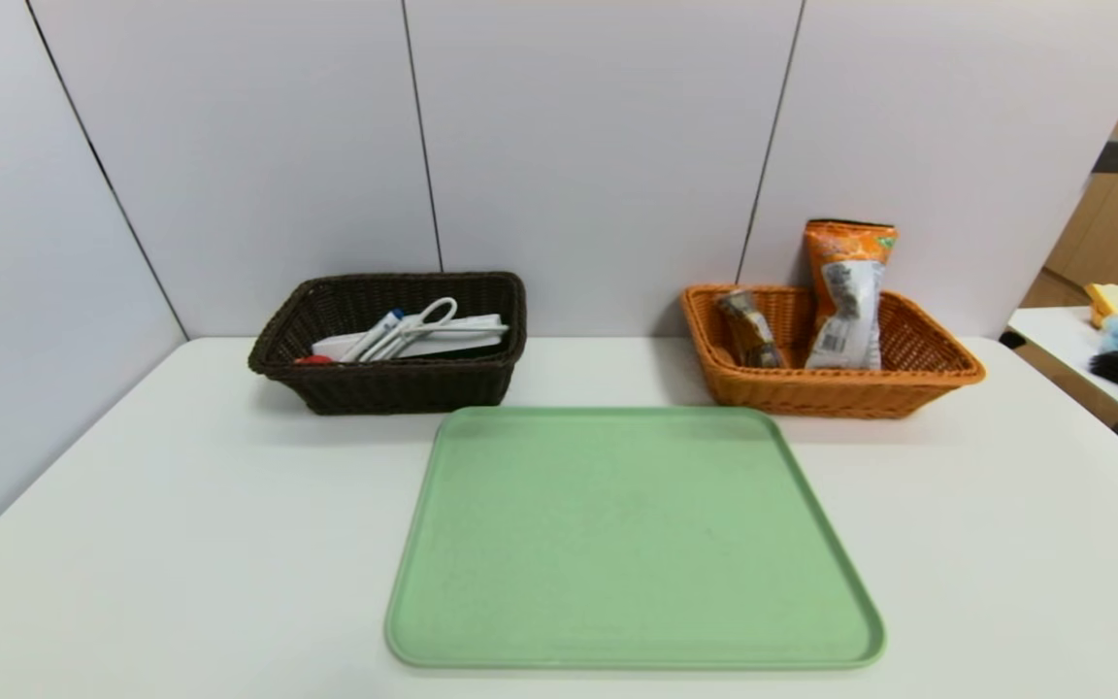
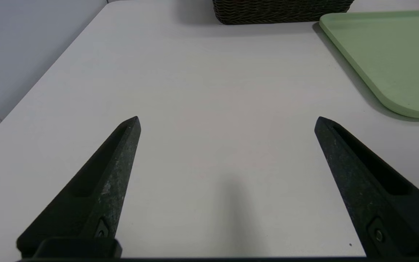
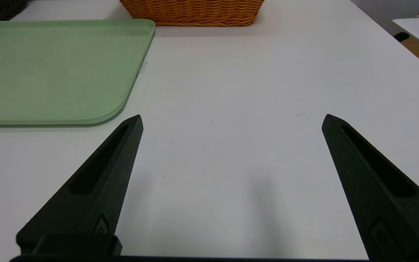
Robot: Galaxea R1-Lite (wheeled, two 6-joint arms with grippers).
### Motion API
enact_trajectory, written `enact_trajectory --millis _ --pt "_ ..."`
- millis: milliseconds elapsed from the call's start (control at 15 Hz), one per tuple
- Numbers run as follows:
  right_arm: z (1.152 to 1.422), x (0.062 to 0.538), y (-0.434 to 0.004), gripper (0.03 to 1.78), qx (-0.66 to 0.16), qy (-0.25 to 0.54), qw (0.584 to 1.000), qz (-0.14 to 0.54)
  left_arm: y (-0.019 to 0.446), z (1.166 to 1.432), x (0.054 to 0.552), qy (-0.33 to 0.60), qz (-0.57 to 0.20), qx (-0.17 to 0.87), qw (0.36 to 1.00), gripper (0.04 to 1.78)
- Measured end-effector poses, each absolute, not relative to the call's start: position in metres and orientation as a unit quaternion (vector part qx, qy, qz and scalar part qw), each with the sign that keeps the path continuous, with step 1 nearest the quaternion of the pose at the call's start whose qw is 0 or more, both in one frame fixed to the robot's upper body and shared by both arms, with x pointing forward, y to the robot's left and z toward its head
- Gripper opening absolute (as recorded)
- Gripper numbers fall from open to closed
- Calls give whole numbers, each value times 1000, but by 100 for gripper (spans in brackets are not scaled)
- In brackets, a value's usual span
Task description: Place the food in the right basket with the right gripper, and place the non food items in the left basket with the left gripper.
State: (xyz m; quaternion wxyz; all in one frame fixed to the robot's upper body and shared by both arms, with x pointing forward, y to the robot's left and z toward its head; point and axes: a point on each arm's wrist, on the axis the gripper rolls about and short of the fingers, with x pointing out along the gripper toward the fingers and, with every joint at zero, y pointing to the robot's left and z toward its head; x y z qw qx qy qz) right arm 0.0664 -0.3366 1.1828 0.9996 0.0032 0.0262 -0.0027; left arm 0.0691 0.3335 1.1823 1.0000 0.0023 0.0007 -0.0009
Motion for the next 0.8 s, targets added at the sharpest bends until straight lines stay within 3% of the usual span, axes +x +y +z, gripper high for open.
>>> enact_trajectory --millis 800 --pt "1183 66 -337 170 1 24 1000 -2 333 1182 69 1 -1 3 1000 169"
